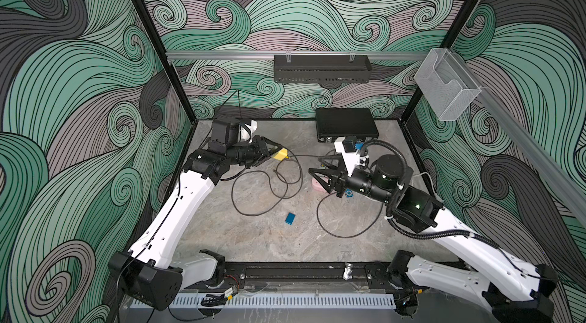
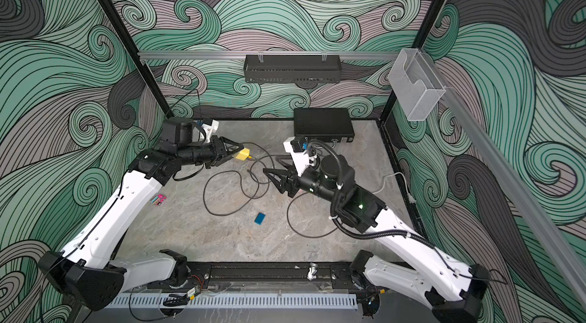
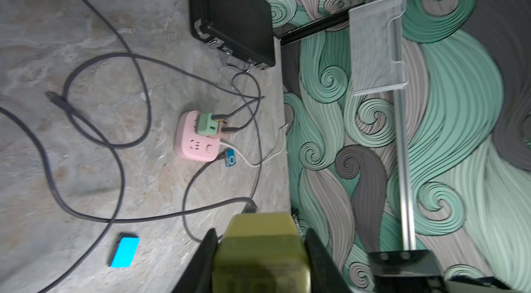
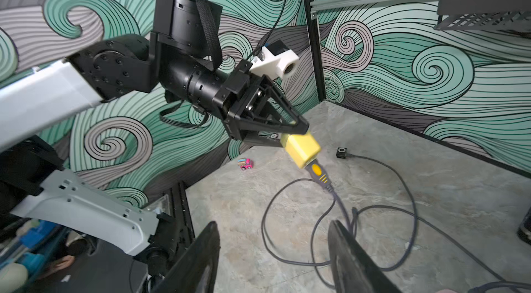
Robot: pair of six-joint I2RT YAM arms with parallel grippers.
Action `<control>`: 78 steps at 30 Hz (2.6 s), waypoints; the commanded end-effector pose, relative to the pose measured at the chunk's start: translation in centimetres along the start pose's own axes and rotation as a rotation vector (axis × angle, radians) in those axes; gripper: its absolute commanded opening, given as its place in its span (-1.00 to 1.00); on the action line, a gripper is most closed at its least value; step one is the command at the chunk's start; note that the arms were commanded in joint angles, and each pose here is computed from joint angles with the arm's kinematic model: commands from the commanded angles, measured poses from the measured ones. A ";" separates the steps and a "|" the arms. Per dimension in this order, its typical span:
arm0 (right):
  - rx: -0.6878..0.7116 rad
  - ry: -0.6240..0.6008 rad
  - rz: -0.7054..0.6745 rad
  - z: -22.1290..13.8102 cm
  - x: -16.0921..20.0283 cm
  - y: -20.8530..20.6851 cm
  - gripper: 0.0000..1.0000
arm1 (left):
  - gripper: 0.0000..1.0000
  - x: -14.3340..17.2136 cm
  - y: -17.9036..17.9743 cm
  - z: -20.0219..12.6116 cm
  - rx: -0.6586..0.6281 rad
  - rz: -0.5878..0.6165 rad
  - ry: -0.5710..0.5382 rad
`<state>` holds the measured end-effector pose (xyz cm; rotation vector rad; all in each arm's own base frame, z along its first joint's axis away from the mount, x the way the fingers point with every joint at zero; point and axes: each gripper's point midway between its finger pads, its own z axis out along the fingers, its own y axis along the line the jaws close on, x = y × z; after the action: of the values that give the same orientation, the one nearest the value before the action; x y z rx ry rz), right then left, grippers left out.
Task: Charge mp3
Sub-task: Pick up the plug from the center of the board.
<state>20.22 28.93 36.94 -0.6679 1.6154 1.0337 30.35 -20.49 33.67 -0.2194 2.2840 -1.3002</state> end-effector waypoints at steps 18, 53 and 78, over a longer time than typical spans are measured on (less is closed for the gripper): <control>-0.136 -0.419 -0.042 6.4 -1.4 3.1 0.16 | -0.44 0.7 -9.3 -6.5 0.341 -0.037 -0.120; -0.368 -0.501 -0.171 7.7 -6.7 3.9 0.07 | -0.40 2.7 -7.8 -6.0 0.360 -0.112 -0.060; -0.320 -0.321 -0.268 5.0 -5.5 4.6 -1.00 | 0.10 2.4 -7.7 -4.2 0.356 -0.090 -0.028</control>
<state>21.52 35.46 42.42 -0.7959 1.0836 1.1807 25.28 -22.50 40.73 -0.2457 2.0125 -1.7393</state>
